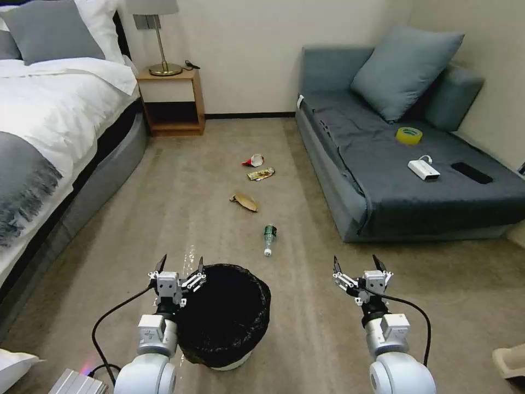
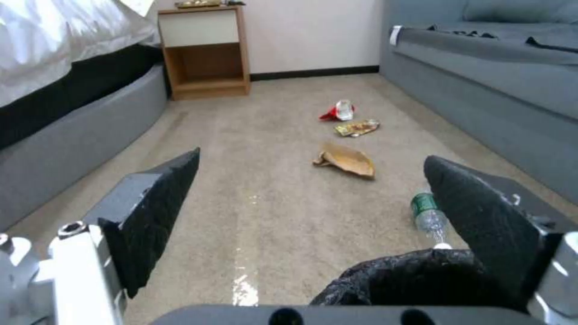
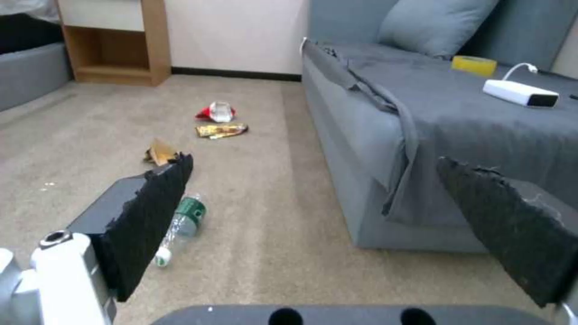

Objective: Pick up the trash bin, then pick up the garbage on the floor and place it into the trash bin.

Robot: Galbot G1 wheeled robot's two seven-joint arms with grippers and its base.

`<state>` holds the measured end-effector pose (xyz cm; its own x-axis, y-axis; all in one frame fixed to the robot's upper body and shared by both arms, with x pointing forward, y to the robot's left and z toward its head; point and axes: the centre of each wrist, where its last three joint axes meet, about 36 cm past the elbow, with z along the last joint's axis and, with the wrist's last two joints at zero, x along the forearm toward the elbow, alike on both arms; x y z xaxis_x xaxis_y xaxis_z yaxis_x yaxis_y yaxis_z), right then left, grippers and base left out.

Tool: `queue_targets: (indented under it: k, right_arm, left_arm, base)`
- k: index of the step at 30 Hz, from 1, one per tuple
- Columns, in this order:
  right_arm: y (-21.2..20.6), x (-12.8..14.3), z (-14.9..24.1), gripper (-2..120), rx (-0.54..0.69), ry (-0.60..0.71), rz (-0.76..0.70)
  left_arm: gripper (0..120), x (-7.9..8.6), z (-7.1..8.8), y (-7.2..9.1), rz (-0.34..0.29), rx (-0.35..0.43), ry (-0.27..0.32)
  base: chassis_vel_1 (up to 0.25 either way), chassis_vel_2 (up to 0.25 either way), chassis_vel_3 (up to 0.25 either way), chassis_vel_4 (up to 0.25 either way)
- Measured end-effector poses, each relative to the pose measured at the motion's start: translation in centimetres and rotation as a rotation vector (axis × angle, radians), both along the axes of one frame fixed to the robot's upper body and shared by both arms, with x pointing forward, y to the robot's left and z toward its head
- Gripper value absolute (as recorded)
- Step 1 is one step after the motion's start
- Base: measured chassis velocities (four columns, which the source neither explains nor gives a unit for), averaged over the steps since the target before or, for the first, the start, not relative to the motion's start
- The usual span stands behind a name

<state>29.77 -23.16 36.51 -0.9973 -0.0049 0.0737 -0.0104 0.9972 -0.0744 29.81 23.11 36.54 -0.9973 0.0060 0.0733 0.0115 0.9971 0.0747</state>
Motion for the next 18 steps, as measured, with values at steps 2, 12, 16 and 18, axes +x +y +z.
queue_targets:
  k: [2, 12, 16, 18]
  right_arm:
    - [0.0, 0.0, 0.0, 100, 0.000, 0.000, 0.000]
    - [2.3, -1.5, 2.0, 100, 0.008, 0.028, -0.082]
    - [4.4, -3.1, 4.5, 100, 0.010, 0.059, -0.181]
    - [5.4, -4.0, 6.1, 100, 0.020, 0.071, -0.234]
  left_arm:
    - [100, 0.0, 0.0, 0.0, 0.000, 0.000, 0.000]
    - [100, -1.1, 2.9, 2.1, 0.114, -0.009, 0.032]
    - [100, -1.9, 5.5, 3.2, 0.192, -0.014, 0.062]
    - [100, -2.2, 6.3, 3.5, 0.213, -0.015, 0.074]
  base:
    - [0.000, 0.000, 0.000, 0.000]
    - [0.000, 0.000, 0.000, 0.000]
    - [0.000, 0.000, 0.000, 0.000]
    - [0.000, 0.000, 0.000, 0.000]
